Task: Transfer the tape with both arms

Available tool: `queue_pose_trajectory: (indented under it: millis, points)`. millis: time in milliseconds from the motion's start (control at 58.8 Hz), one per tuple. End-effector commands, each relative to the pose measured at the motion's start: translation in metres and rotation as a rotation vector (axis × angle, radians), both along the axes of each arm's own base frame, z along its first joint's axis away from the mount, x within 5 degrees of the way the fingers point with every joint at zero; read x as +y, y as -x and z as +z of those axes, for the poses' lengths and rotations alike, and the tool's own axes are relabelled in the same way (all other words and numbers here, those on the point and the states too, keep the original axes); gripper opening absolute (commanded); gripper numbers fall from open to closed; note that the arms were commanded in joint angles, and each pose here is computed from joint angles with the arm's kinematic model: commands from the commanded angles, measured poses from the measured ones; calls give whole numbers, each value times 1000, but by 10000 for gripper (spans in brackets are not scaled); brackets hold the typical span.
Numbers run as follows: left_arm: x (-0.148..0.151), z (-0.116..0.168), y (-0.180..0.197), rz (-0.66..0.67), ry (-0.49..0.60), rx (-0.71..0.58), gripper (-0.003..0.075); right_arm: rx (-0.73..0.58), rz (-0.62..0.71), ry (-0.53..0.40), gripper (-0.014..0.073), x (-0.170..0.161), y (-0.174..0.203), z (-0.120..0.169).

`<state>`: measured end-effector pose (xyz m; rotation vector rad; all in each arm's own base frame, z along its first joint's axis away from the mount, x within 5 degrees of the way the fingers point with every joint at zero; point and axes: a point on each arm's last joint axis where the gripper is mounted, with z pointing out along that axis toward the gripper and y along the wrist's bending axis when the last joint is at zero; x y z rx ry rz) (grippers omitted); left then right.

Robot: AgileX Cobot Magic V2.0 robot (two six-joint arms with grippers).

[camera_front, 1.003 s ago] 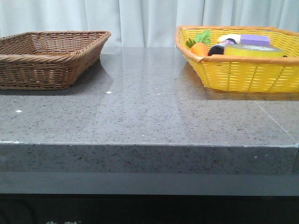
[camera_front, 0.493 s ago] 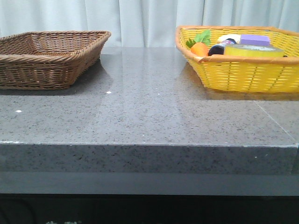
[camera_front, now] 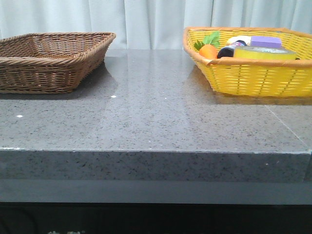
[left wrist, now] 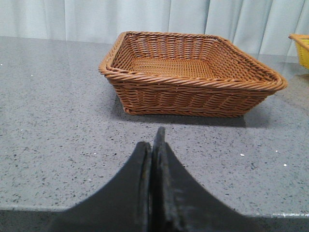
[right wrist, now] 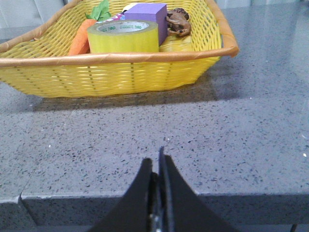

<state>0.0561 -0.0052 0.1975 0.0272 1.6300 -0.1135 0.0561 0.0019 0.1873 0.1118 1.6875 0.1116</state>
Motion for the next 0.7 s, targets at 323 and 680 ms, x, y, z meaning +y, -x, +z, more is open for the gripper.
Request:
queue_pose_trajectory:
  millis: [323, 680]
  points:
    - [0, -3, 0, 3, 21, -76, -20, -150, -24, 11, -90, -2, 3, 19]
    - [2, 54, 9, 0, 165, -306, -20, -329, -31, -2, -90, -2, 14, 72]
